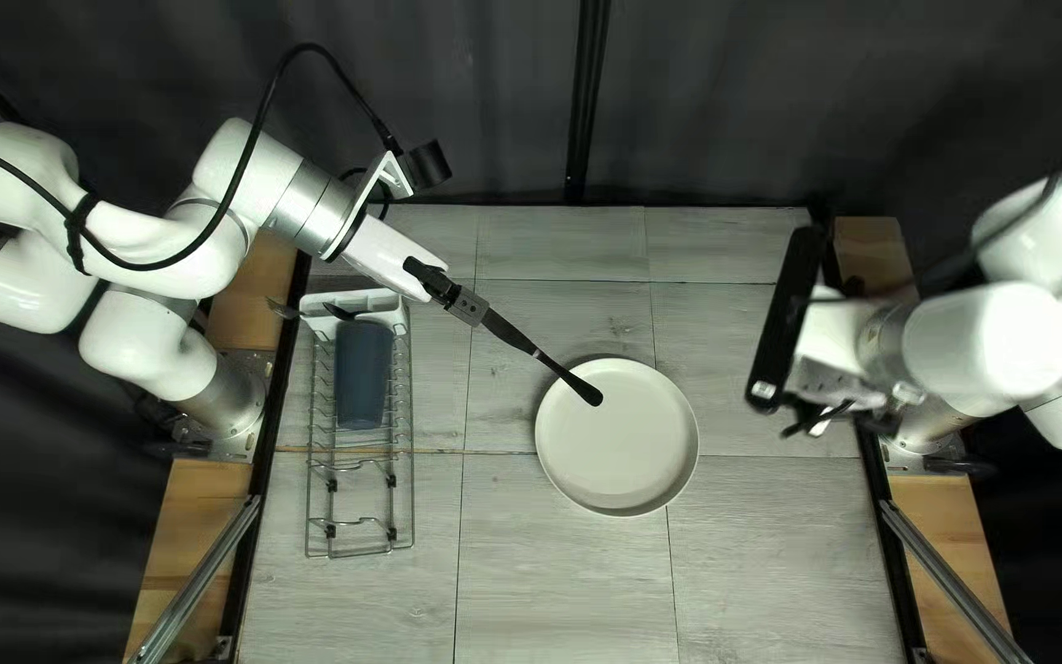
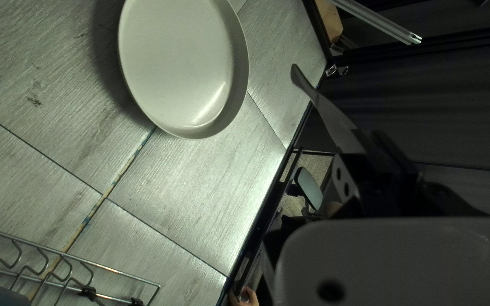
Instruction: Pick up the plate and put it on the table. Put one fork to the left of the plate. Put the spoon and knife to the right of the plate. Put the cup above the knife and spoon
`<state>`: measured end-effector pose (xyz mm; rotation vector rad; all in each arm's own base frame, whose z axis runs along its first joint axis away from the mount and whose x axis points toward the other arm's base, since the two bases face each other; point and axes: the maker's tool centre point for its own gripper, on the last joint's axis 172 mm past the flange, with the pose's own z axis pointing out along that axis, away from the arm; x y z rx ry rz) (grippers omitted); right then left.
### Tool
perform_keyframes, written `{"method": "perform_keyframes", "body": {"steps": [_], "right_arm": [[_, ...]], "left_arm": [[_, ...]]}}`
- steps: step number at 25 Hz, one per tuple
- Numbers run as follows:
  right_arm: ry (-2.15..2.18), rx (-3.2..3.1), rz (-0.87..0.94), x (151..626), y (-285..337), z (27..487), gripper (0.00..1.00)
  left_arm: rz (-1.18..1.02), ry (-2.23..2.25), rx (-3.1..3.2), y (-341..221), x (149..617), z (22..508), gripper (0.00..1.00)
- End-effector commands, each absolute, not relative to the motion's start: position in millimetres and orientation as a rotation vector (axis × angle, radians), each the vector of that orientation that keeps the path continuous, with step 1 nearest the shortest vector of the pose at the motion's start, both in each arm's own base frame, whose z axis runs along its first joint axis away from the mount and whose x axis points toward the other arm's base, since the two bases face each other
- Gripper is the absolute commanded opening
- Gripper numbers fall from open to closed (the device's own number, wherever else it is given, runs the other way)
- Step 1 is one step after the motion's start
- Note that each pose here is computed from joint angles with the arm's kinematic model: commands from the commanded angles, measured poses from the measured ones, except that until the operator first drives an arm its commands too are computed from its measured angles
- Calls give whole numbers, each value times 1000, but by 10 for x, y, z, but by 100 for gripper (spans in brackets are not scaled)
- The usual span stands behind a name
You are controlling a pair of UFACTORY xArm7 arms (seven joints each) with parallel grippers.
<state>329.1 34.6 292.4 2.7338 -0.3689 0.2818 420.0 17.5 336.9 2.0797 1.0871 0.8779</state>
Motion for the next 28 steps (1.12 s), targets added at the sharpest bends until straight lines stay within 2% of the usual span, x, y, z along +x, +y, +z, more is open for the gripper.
{"method": "perform_keyframes", "body": {"steps": [1,8,13,19,28], "right_arm": [[-365,2732,282,3307,348,2920,100],[-339,2703,295,3326,375,2930,100],[-329,2574,338,3482,704,3280,100],[-322,2495,428,3887,802,3409,100],[-301,2417,577,4644,799,3121,100]], "left_arm": [[878,1087,2080,175,4200,3369,0],[878,1087,2080,175,4200,3369,0],[878,1087,2080,175,4200,3369,0],[878,1087,2080,175,4200,3369,0],[878,1087,2080,175,4200,3369,0]]}}
